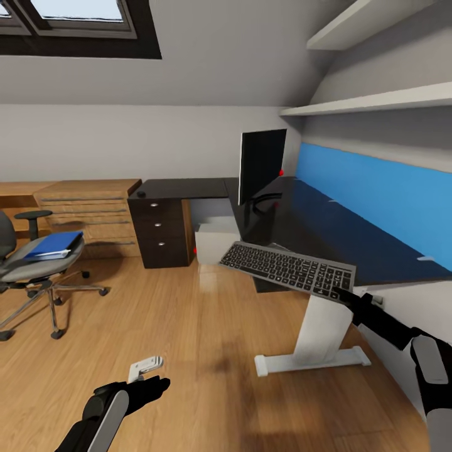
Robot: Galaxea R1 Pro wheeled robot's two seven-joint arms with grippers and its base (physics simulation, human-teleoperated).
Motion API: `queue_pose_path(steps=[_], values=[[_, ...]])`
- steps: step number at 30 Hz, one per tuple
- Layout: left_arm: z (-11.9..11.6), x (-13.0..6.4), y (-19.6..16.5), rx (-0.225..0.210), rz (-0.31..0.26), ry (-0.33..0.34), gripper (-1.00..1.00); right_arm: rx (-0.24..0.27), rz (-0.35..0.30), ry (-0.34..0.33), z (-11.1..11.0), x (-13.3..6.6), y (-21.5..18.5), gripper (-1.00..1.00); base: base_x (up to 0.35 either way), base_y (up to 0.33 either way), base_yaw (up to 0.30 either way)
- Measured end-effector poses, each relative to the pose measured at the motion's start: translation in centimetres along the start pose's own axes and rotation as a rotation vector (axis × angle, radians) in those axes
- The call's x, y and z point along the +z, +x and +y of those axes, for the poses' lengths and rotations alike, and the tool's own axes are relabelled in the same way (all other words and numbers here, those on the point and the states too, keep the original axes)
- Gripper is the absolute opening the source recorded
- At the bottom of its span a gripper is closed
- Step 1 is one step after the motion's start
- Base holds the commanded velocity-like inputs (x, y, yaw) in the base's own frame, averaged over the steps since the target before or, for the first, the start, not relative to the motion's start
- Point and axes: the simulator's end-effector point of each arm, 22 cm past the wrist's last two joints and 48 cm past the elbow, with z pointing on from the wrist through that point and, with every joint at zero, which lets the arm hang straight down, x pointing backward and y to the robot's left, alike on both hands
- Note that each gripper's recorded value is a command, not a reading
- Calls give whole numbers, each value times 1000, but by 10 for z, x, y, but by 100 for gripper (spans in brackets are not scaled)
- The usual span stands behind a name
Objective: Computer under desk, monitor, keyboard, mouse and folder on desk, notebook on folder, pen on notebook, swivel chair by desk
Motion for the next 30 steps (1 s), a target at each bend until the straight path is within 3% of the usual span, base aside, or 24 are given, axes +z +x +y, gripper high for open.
queue_pose_path(steps=[5, 10, 13, 21, 30], values=[[-3, -8, -6, 0, 0, 0, 100, -8, 4, -82, 40, 20, 15, -100, 0, 0, 0], [-6, -16, -12, 0, 0, 1, 100, -12, 8, -134, 65, 26, 18, -100, 0, 0, 0], [-7, -21, -15, 0, 0, 1, 100, 2, 15, -214, 86, 25, 22, -100, 0, 0, 0], [-12, -33, -24, 0, 0, 0, 100, 29, 23, -276, 105, 19, 28, -100, 0, 0, 13], [-17, -49, -35, 1, -4, 2, 100, 66, 43, -317, 131, 31, 42, -100, 0, 0, 231]])
